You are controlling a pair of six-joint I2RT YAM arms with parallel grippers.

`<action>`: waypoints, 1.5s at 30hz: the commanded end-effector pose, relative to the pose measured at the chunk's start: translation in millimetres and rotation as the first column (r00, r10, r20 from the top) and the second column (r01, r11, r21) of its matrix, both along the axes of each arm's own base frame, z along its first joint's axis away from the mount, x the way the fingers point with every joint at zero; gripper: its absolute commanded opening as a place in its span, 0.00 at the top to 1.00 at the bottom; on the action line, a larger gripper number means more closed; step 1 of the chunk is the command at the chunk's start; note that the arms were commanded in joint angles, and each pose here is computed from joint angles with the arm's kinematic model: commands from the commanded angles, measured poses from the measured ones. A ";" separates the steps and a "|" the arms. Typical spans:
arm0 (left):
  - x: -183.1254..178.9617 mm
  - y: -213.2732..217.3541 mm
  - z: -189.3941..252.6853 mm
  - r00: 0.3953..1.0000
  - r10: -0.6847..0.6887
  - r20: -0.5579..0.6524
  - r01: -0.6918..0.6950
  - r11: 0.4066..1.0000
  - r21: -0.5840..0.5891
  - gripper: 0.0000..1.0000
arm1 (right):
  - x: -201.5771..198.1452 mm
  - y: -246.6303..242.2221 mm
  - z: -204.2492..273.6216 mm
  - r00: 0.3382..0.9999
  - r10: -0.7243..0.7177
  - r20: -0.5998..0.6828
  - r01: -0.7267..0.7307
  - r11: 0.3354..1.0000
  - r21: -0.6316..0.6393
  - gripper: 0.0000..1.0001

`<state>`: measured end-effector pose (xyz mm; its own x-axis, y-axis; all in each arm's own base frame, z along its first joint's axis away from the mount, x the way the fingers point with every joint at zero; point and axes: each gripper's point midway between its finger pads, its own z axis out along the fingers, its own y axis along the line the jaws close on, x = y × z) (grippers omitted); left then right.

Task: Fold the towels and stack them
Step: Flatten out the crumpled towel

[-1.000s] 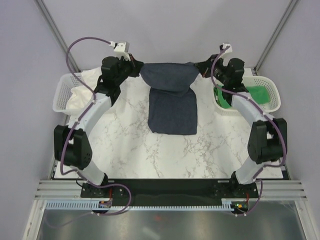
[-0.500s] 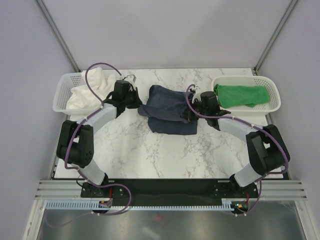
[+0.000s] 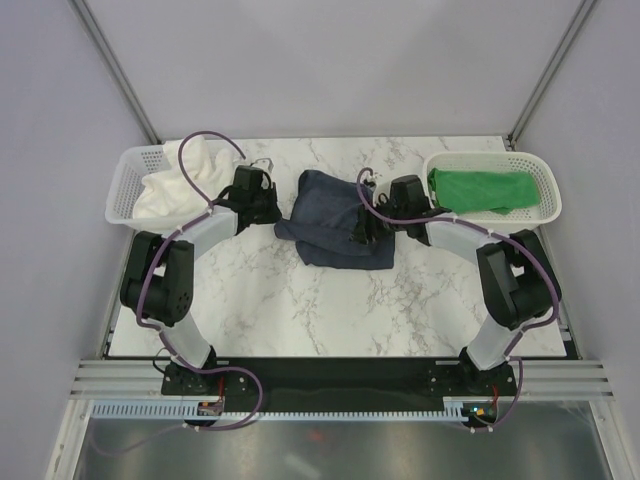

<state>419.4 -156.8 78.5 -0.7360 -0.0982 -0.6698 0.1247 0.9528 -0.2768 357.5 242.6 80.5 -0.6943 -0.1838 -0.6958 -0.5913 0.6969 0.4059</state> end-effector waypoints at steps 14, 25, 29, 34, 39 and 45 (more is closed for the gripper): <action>13.9 4.1 11.2 0.998 0.023 0.052 -0.024 0.999 0.023 0.98 | 9.7 -19.7 -6.6 0.906 -0.274 -0.324 0.321 0.942 0.101 0.33; 10.5 -2.6 12.8 0.998 0.009 0.058 -0.010 1.000 0.018 0.98 | 24.8 3.4 -17.0 0.861 -0.326 -0.390 0.422 0.886 0.191 0.32; 10.3 -2.1 12.8 0.998 0.010 0.060 -0.012 1.000 0.022 0.98 | 28.4 16.8 -10.0 0.878 -0.255 -0.405 0.374 0.894 0.247 0.33; 10.5 -2.8 12.7 0.998 0.008 0.061 -0.009 1.000 0.023 0.98 | 28.6 24.2 12.3 0.916 -0.200 -0.347 0.320 0.887 0.334 0.32; 10.9 -2.7 12.7 0.998 0.010 0.060 -0.011 1.000 0.023 0.98 | 22.8 25.6 21.5 0.952 -0.149 -0.266 0.242 0.900 0.362 0.32; 9.9 -3.6 12.5 0.998 0.008 0.059 -0.009 1.000 0.025 0.98 | 19.4 19.5 2.4 0.950 -0.156 -0.271 0.237 0.925 0.297 0.37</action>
<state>419.8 -158.6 78.4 -0.7305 -0.0902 -0.6769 0.1220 0.9580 -0.2594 377.2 261.6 77.9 -0.8691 0.2255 -0.4402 -0.2398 0.5862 0.7739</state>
